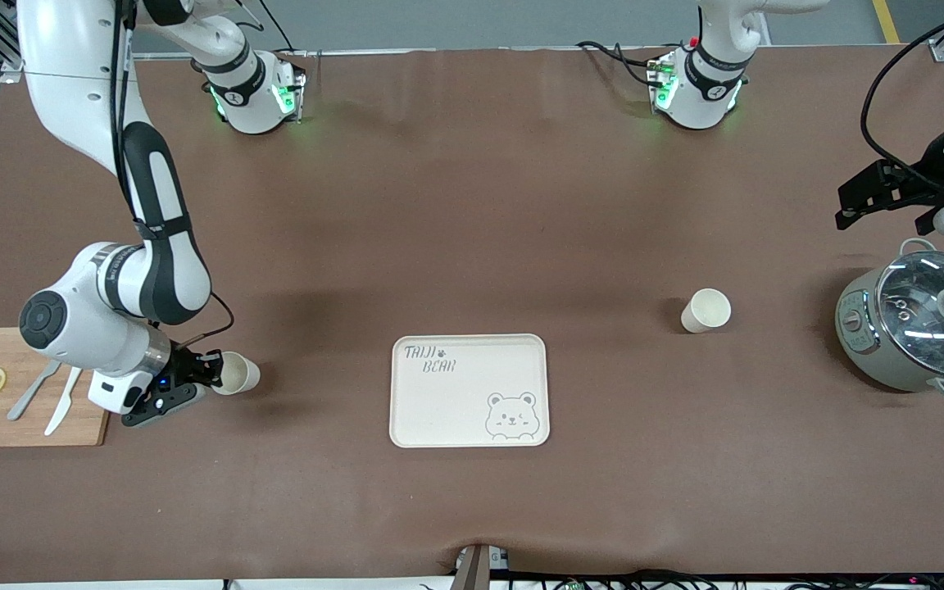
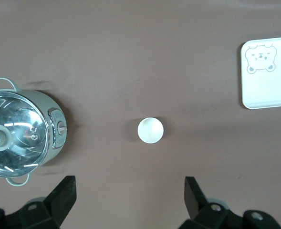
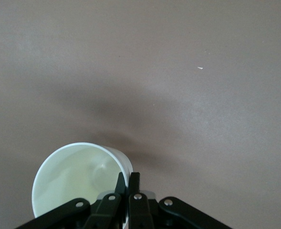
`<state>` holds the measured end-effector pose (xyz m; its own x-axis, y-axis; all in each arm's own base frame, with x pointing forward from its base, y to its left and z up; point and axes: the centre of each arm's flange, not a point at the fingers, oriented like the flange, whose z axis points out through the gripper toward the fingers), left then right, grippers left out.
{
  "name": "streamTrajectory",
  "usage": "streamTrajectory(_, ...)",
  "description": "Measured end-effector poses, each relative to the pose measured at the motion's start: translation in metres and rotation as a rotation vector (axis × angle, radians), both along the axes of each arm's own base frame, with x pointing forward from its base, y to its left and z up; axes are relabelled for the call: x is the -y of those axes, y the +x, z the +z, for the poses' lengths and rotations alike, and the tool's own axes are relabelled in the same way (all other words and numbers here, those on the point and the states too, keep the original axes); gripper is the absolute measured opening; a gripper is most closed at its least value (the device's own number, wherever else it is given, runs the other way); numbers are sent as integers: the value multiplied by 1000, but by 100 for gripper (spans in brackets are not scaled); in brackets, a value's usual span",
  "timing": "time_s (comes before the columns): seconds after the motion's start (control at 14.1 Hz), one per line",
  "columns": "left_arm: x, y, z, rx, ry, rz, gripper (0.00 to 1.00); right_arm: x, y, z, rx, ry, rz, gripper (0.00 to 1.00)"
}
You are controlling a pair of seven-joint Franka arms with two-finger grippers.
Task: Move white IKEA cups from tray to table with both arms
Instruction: 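Lower the cup near the cutting board and open the right gripper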
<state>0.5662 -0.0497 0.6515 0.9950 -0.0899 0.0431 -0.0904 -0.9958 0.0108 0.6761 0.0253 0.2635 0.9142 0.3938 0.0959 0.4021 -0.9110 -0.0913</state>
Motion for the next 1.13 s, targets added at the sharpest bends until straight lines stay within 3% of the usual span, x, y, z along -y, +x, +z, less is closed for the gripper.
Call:
streamTrajectory(0.92, 6, 5, -5, 8, -14, -8, 100, -9, 1, -15, 16, -8, 8, 3)
streamTrajectory(1.06, 5, 6, -4, 13, -15, -7, 100, -9, 1, -16, 18, -9, 8, 7)
streamTrajectory(1.13, 3, 6, -4, 14, -15, -3, 100, -8, 1, -15, 20, -9, 7, 16)
